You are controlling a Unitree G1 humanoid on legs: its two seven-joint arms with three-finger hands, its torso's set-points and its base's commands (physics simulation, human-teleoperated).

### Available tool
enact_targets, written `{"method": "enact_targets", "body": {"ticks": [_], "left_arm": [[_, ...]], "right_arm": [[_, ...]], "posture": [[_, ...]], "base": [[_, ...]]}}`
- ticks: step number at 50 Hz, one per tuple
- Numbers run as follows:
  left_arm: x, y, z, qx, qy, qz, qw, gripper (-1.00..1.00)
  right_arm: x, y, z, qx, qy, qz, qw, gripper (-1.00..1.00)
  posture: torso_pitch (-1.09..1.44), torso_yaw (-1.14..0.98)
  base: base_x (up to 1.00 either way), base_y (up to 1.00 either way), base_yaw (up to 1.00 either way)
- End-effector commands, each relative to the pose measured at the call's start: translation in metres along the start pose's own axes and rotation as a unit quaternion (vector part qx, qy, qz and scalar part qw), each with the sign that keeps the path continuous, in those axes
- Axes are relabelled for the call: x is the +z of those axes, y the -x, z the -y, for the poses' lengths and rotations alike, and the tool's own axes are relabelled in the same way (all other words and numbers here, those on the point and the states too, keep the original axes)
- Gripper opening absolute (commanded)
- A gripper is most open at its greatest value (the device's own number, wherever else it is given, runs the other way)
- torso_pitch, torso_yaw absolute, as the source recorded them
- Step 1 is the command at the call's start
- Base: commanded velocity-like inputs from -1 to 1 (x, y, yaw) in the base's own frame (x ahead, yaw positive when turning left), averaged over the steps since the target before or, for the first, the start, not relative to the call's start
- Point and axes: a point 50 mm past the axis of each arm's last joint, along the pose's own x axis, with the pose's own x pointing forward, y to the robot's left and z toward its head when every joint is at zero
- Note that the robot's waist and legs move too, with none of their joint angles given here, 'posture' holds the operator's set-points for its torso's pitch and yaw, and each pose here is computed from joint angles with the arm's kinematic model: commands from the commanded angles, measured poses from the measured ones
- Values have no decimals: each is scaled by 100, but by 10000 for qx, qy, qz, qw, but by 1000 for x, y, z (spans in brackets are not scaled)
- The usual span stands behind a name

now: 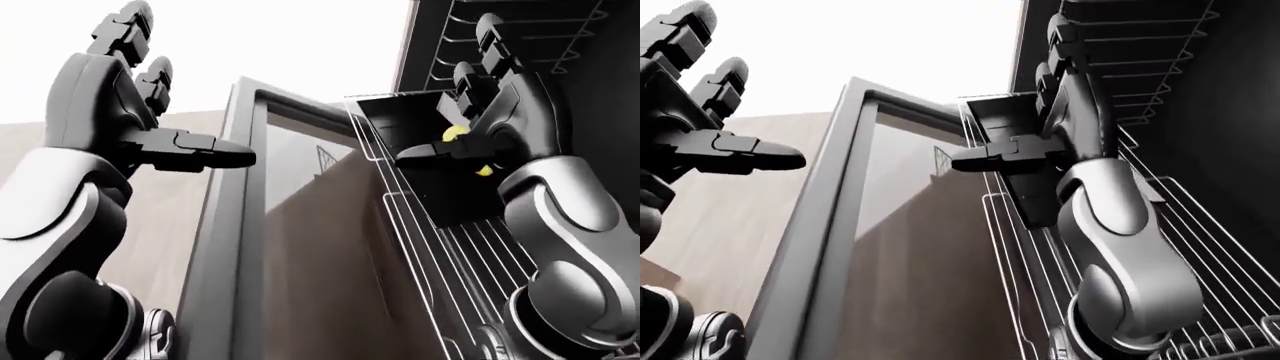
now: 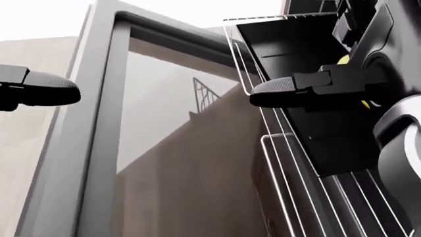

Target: Pick the corn from the oven and place it on the plate on the counter.

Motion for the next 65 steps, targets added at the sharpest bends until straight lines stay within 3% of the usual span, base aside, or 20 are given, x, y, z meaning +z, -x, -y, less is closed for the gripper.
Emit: {"method": "enact_targets", "body": {"ticks": [1, 6, 11, 18, 24, 29, 33, 41, 49, 55, 65], "left_arm": [[16, 5, -7, 214, -52, 481, 9986, 100], [19, 6, -8, 225, -77, 500, 9985, 100], [20, 5, -10, 237, -89, 509, 9984, 100], [20, 5, -10, 240, -94, 520, 9983, 100], [21, 7, -11, 239, -96, 531, 9983, 100], [19, 6, -10, 241, -90, 517, 9983, 100], [20, 6, -10, 242, -98, 529, 9983, 100], [21, 7, -10, 237, -106, 538, 9982, 100], [22, 6, -9, 234, -93, 542, 9982, 100], [25, 6, -11, 254, -101, 566, 9980, 100], [24, 8, -10, 244, -106, 567, 9980, 100]], "right_arm": [[19, 3, 0, 20, 18, 528, 9986, 100], [22, 2, 4, -61, 105, 533, 9985, 100], [19, -5, 17, -371, 357, 368, 9980, 100], [8, -20, 38, -820, 784, 37, 9935, 100], [-4, -31, 49, -946, 1207, -398, 9874, 100], [-11, -39, 58, -1032, 1962, -606, 9732, 100], [-19, -47, 60, -887, 2444, -773, 9625, 100], [-27, -56, 69, -895, 3112, -1088, 9398, 100], [-48, -59, 83, -1018, 3204, -1340, 9322, 100], [-59, -59, 87, -1005, 3247, -1483, 9287, 65], [-72, -58, 98, -1118, 3390, -1629, 9198, 51]], "posture": [[0, 0], [0, 0], [0, 0], [0, 0], [0, 0], [0, 0], [0, 0], [0, 0], [0, 0], [0, 0], [0, 0]], "base": [[0, 0, 0], [0, 0, 0], [0, 0, 0], [0, 0, 0], [0, 0, 0], [0, 0, 0], [0, 0, 0], [0, 0, 0], [0, 0, 0], [0, 0, 0], [0, 0, 0]]}}
